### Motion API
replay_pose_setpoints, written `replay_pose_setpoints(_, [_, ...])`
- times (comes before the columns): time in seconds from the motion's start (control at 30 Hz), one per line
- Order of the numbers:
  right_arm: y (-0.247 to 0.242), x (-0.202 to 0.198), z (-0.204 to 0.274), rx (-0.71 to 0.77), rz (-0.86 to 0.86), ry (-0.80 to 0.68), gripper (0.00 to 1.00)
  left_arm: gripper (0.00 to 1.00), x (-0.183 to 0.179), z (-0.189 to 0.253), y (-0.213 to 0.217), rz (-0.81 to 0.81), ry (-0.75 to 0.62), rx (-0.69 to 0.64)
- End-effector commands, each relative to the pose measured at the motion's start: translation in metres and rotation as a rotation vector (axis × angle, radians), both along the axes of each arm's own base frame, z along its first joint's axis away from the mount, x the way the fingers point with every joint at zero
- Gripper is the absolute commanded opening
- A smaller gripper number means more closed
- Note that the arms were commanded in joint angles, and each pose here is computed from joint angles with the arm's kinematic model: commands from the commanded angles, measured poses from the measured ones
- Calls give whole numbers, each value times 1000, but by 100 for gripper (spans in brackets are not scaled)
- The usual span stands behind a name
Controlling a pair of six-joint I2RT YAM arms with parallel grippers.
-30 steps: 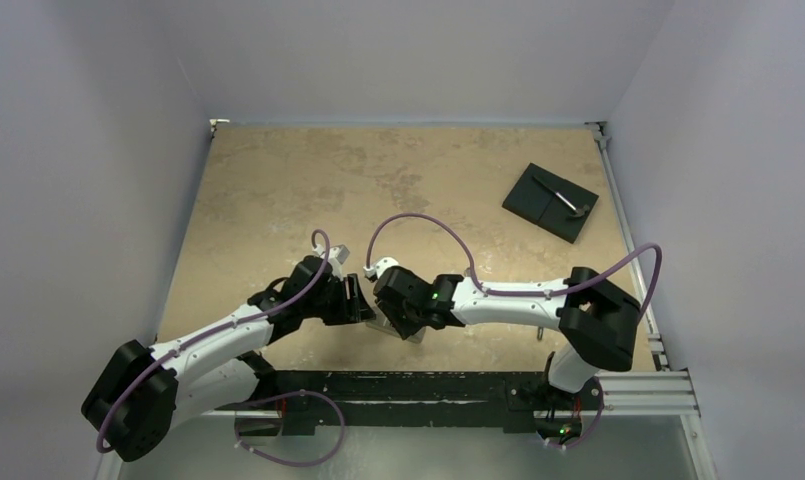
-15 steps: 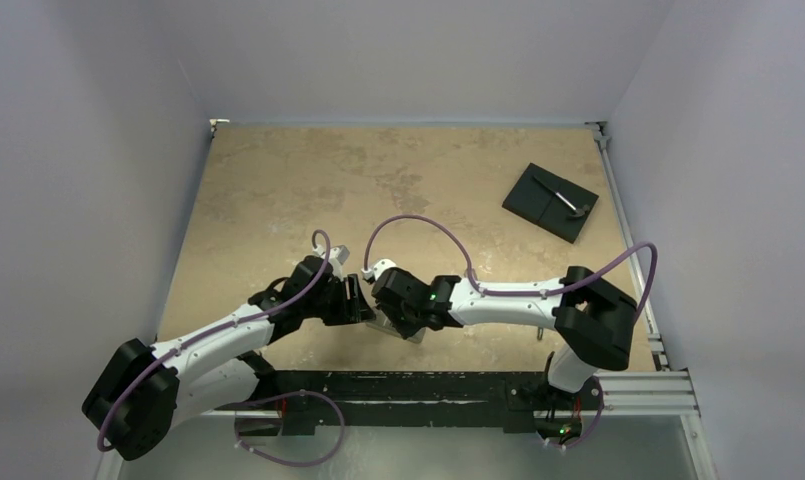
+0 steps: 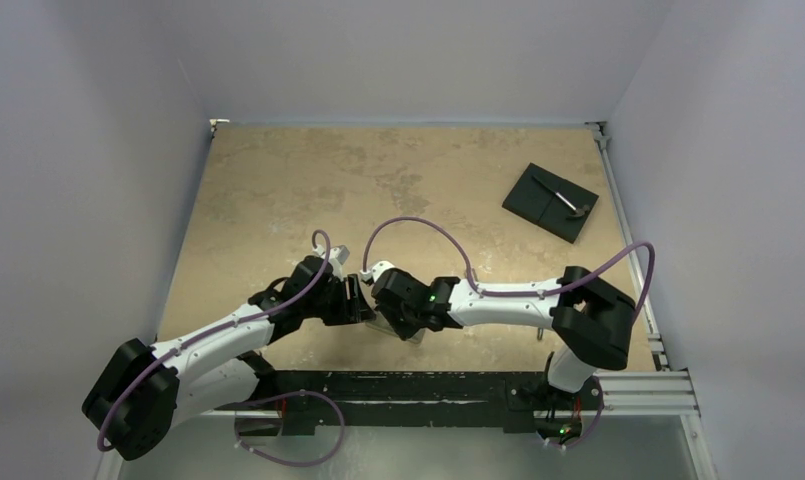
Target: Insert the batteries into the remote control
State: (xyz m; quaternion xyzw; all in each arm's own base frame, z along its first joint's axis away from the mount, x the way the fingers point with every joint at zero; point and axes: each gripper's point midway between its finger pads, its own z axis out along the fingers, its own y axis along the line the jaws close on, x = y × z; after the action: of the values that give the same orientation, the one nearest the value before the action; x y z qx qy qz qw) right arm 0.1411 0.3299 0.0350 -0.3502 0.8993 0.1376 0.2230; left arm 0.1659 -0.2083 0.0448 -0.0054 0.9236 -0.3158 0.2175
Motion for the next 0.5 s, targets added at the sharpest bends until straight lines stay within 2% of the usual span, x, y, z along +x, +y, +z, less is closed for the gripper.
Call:
replay_pose_setpoints(0.0, [-14, -14, -31, -66, 5, 68, 6, 52, 1, 0, 0, 4, -8, -6])
replay_pose_setpoints(0.17, [-14, -13, -29, -71, -2, 63, 5, 52, 1, 0, -1, 0, -9, -8])
replay_pose_setpoints(0.27, [-13, -9, -23, -70, -13, 46, 14, 52, 1, 0, -1, 1, -9, -8])
replay_pose_setpoints(0.47, [-5, -3, 1, -20, -42, 19, 25, 52, 2, 0, -1, -2, -9, -6])
